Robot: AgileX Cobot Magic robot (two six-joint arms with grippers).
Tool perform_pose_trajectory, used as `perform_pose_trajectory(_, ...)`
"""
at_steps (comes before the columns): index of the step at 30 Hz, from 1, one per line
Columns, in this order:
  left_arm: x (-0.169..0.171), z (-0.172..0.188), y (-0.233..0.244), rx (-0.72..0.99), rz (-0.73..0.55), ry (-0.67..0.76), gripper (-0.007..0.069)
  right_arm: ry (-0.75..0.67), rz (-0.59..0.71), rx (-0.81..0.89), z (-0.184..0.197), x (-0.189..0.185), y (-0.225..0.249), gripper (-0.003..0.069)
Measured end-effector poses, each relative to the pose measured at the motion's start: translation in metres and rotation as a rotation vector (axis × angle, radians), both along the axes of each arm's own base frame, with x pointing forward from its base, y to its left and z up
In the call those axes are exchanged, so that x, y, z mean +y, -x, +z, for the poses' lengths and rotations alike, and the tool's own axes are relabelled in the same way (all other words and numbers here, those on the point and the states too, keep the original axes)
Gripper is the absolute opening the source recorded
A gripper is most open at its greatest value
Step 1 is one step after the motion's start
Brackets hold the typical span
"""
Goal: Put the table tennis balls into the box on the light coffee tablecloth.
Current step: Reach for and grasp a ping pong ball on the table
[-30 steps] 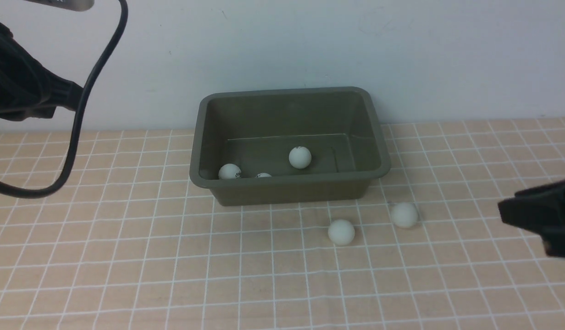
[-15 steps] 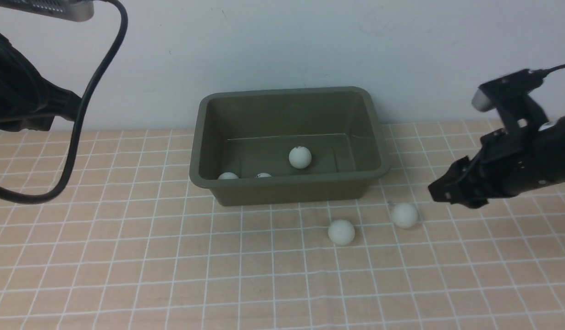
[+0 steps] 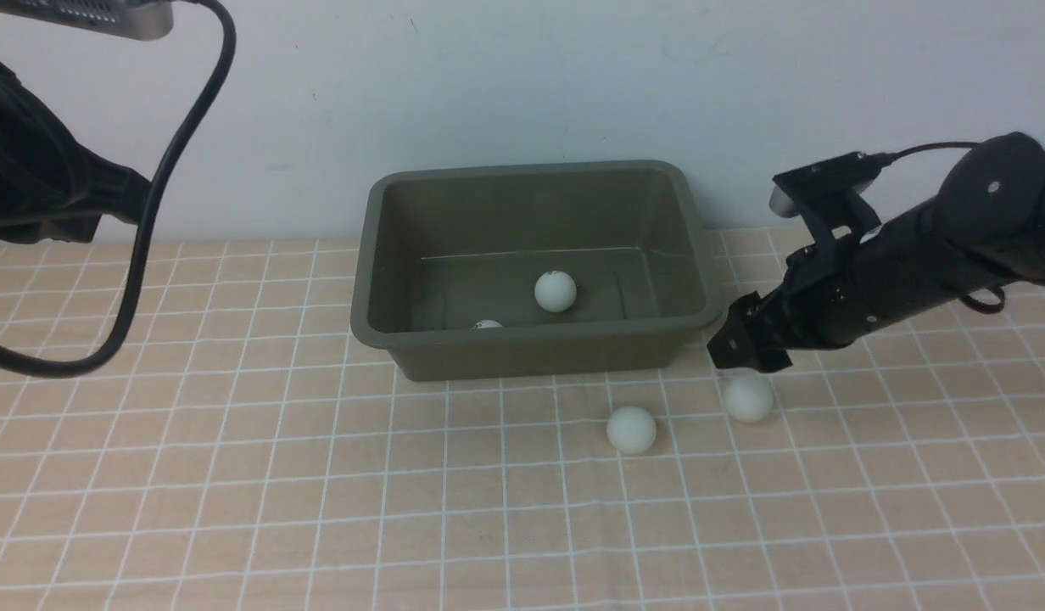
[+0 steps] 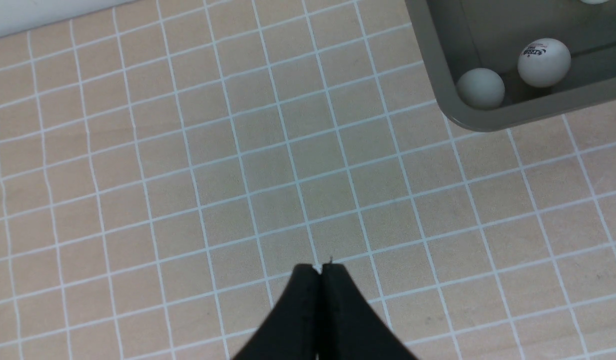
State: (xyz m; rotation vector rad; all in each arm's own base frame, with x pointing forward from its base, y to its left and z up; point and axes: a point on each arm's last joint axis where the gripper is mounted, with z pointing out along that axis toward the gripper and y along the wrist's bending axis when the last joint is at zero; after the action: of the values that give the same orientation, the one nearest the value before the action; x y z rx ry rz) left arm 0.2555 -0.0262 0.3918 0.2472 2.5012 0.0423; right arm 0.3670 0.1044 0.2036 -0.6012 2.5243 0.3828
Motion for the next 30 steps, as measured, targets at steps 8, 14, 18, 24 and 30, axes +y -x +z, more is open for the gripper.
perform_pose_trajectory(8, 0.0, -0.001, 0.002, 0.025, 0.001, -0.003, -0.0069, 0.102, -0.041, 0.078, -0.009, -0.006, -0.01, 0.0472)
perform_pose_trajectory(14, 0.0, -0.002, 0.003, 0.041, 0.002, -0.005, -0.0069, 0.143, -0.051, 0.095, -0.01, -0.01, -0.009, 0.0471)
perform_pose_trajectory(18, 0.0, -0.002, 0.003, 0.042, 0.002, -0.005, -0.0069, 0.143, -0.05, 0.086, -0.009, -0.008, -0.01, 0.0471)
perform_pose_trajectory(24, 0.0, -0.002, 0.003, 0.044, 0.002, -0.005, -0.0069, 0.119, -0.056, 0.072, -0.008, -0.006, -0.011, 0.0471)
perform_pose_trajectory(30, 0.0, -0.002, 0.003, 0.044, 0.002, -0.005, -0.0069, 0.119, -0.053, 0.072, -0.016, -0.005, -0.014, 0.0471)
